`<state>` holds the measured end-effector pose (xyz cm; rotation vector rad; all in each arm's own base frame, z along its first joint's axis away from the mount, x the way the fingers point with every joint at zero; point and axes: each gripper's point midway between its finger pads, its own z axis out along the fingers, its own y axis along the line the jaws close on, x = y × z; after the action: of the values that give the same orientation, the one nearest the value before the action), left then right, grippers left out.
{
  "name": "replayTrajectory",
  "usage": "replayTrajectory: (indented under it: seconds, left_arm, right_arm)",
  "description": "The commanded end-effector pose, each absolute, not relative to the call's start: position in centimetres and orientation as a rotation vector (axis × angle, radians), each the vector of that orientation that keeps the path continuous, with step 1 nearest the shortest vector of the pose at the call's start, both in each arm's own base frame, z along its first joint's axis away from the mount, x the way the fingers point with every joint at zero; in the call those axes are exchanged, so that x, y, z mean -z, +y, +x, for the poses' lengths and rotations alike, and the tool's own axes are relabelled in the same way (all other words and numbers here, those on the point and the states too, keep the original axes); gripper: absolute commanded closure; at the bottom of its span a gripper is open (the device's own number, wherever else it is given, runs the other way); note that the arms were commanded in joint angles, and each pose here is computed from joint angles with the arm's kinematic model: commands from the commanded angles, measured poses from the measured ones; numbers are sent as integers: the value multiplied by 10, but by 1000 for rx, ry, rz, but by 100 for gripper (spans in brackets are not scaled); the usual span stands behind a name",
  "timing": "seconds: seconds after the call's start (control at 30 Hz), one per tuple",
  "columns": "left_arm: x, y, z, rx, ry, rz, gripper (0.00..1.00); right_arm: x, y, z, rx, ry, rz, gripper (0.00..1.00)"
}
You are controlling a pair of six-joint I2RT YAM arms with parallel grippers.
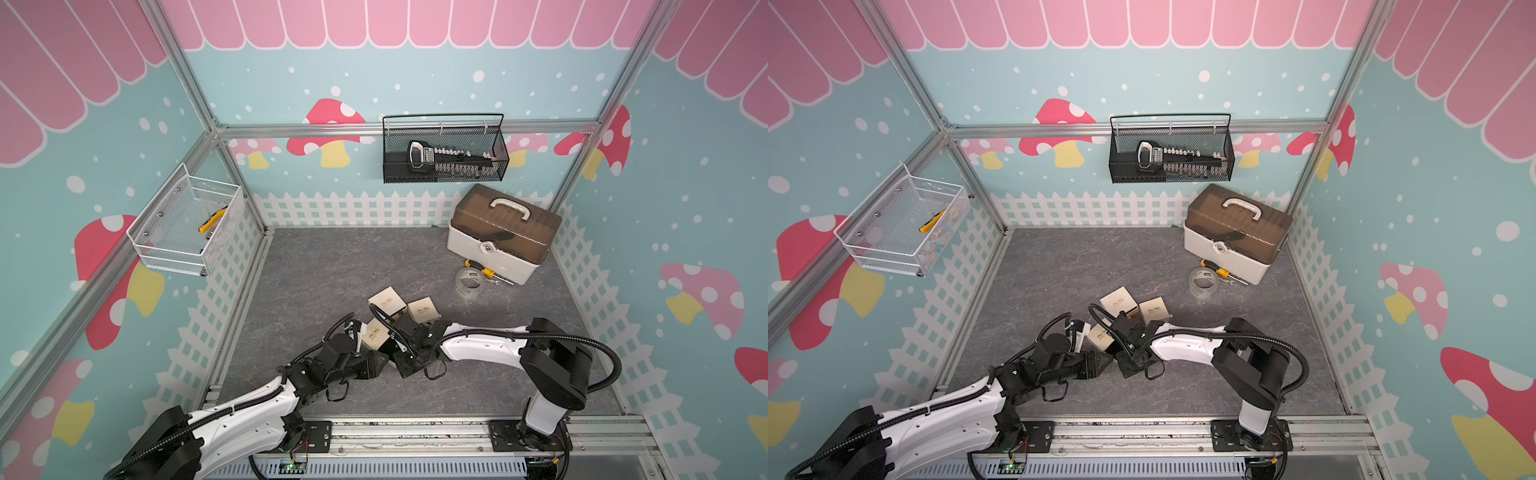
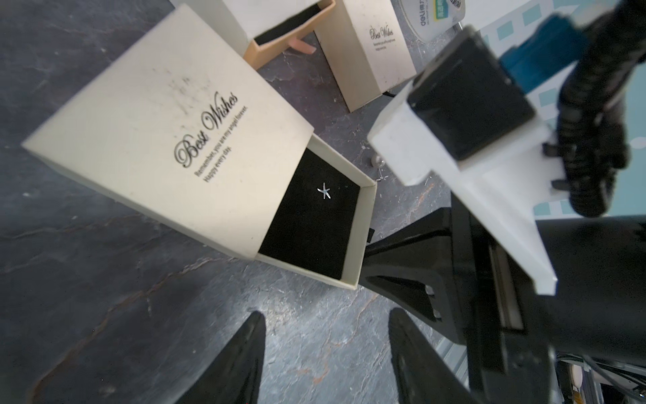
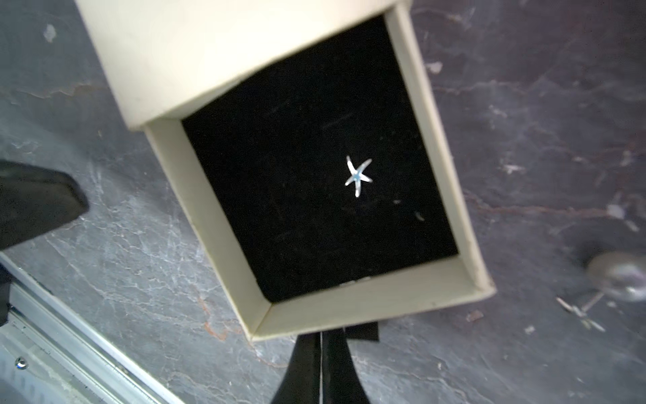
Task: Place the earrings into the drawer-style jewelry box
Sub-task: Pick up the earring from the center of the board, then adjust the jewelry box at the center of the board.
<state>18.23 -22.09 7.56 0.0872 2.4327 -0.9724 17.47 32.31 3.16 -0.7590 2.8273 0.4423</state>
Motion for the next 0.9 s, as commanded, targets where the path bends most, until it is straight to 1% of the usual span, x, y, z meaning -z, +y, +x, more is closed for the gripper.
replayTrajectory:
  seconds: [0.0, 0.1, 0.27, 0.47, 0.67, 0.87]
  left_arm:
    - [-91, -224, 191, 951, 2391, 111, 42]
    - [-98, -229, 195, 960, 2371, 133, 42]
    - [-102, -245, 196, 1046, 2347, 165, 42]
    - [-97, -255, 194, 1083, 2352, 182, 42]
    - [-98, -249, 204, 1083, 2339, 89, 42]
    - [-81, -214, 215, 1023, 2393, -121, 41]
  right_arm:
    - [-44, 308, 175, -393, 2805, -707, 100]
    - [-47, 289, 175, -306, 2808, -672, 100]
    - [-50, 265, 171, -225, 2808, -652, 100]
    - [-52, 247, 164, -160, 2803, -713, 100]
    - [-77, 248, 180, -117, 2651, -851, 100]
    - [-113, 257, 203, -91, 2462, -914, 100]
